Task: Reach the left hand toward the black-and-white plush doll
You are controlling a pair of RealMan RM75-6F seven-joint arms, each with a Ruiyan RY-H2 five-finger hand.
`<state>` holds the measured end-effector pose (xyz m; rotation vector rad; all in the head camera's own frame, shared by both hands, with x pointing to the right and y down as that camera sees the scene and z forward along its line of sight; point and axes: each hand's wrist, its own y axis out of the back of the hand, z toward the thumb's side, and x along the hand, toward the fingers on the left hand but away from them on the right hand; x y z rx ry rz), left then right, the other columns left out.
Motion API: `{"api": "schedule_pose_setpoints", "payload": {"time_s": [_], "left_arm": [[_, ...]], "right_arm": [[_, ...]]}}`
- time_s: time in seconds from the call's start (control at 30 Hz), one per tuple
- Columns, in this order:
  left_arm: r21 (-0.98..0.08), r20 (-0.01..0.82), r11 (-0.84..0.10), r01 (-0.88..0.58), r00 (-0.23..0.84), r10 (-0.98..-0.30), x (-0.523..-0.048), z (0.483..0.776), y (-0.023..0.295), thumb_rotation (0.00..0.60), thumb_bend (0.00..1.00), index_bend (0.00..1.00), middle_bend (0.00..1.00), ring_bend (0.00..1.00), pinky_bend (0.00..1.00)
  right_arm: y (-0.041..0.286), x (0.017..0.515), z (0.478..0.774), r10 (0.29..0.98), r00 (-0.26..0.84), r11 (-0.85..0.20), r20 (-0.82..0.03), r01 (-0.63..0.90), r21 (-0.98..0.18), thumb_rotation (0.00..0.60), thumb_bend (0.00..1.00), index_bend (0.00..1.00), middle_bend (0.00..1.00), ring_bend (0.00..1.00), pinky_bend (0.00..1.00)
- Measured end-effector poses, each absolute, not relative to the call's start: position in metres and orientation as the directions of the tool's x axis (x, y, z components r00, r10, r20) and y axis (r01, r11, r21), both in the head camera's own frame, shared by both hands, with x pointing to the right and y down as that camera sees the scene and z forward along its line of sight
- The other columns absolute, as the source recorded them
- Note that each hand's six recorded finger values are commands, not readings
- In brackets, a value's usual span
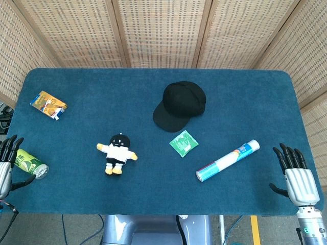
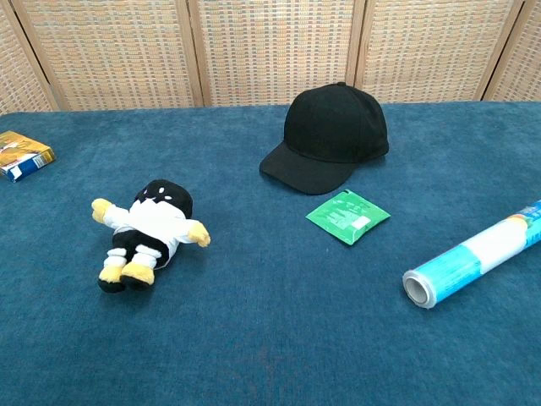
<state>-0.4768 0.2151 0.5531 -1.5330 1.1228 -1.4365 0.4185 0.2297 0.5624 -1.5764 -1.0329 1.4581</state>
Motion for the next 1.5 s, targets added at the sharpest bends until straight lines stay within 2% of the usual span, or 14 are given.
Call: {"api": "schedule_pose_setpoints", "payload": {"time_s": [1.07, 1.27, 1.4, 1.5], "left_arm": [[-0.928, 0.359, -0.354, -0.116, -0.023, -0.933, -0.477, 0.559, 0.214, 0.6, 0.05, 0.01, 0.0, 0.0, 0.0], [-0.917, 0.383, -0.374, -0.143, -0.04, -0.923, -0.48, 0.564, 0.21, 0.6, 0.12, 0.08, 0.0, 0.0, 0.0], [-0.901, 0.413, -0.403, -0.163, -0.037, -0.91, -0.477, 0.572, 0.2, 0.6, 0.13, 0.13, 0.0, 0.0, 0.0], [-0.886, 0.444, -0.435, -0.163, -0.023, -0.896, -0.471, 0.579, 0.188, 0.6, 0.2, 0.2, 0.0, 0.0, 0.0]], "right_arm": [[0.23, 0.42, 0.558, 0.92, 0.028, -0.392, -0.392, 0.107, -0.914, 0.6, 0.09, 0.0, 0.0, 0.0, 0.02], [0.232, 0.417, 0.561, 0.913, 0.041, -0.407, -0.405, 0.11, -0.907, 0.6, 0.09, 0.0, 0.0, 0.0, 0.03], [0.232, 0.416, 0.562, 0.911, 0.043, -0.412, -0.41, 0.109, -0.905, 0.6, 0.09, 0.0, 0.0, 0.0, 0.03], [0.233, 0.416, 0.564, 0.909, 0.043, -0.417, -0.415, 0.108, -0.903, 0.6, 0.09, 0.0, 0.0, 0.0, 0.03]]}}
